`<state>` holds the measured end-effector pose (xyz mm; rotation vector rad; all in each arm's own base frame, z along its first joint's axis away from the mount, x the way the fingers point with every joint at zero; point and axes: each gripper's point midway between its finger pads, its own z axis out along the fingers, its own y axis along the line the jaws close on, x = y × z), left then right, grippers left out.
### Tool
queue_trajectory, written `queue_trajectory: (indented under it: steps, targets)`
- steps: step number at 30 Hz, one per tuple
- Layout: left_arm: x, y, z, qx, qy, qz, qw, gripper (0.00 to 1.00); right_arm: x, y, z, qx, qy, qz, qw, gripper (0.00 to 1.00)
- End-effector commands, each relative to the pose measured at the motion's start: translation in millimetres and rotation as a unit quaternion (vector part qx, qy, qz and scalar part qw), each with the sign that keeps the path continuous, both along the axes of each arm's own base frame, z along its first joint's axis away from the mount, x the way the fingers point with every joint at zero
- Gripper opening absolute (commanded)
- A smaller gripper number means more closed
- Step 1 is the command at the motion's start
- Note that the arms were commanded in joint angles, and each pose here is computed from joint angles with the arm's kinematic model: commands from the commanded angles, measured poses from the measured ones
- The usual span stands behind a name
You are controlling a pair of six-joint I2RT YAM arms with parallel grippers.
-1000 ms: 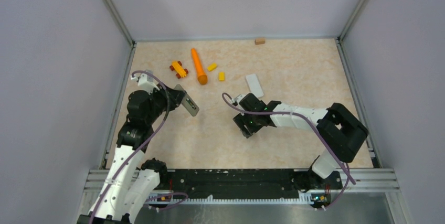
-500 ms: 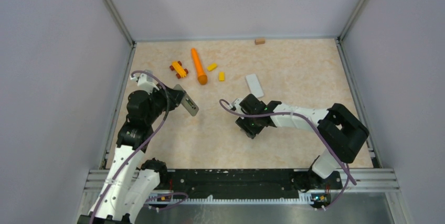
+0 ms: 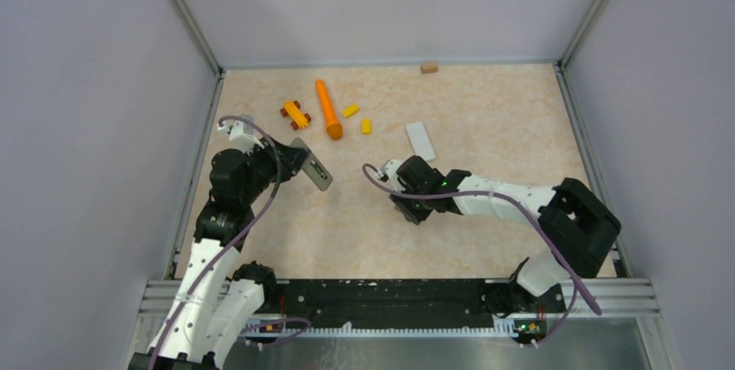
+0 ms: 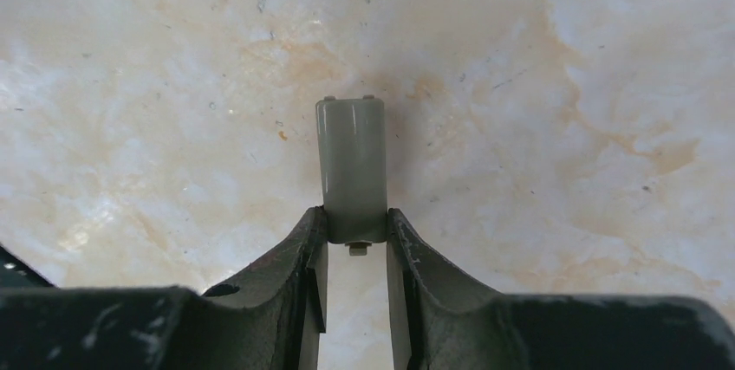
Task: Load the batteries into the remote control
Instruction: Pick up the battery cover at the center of the board, then load the battery cover into the remote control.
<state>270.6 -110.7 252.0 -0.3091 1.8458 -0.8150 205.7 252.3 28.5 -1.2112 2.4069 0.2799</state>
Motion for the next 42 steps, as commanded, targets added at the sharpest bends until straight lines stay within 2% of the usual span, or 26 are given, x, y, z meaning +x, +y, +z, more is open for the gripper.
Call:
queue_trajectory:
  steps: [1,6,9,12,15,22,34,42]
  targets:
    - [3,-23,20,-0.044,-0.045,-0.061,0.996,0.00,19,30,71,0.137,-0.085,-0.033,0.986,0.15]
    - [-2,-54,31,-0.094,-0.067,-0.159,0.980,0.00,12,54,151,0.284,-0.129,-0.016,0.950,0.14]
    - [1,-61,32,-0.107,-0.073,-0.177,0.976,0.00,5,63,188,0.333,-0.144,-0.002,0.932,0.14]
    - [-3,-72,44,-0.118,-0.109,-0.199,0.967,0.00,0,74,215,0.360,-0.141,-0.001,0.922,0.14]
    - [-8,-82,49,-0.123,-0.134,-0.210,0.961,0.00,-3,87,228,0.359,-0.118,-0.009,0.926,0.13]
    - [-15,-89,54,-0.119,-0.177,-0.202,0.956,0.00,-7,103,245,0.333,-0.126,-0.023,0.934,0.13]
    - [-21,-84,60,-0.125,-0.191,-0.190,0.955,0.00,-5,114,236,0.266,-0.134,-0.027,0.954,0.13]
    - [-22,-86,59,-0.124,-0.181,-0.195,0.956,0.00,2,117,237,0.263,-0.155,-0.035,0.952,0.13]
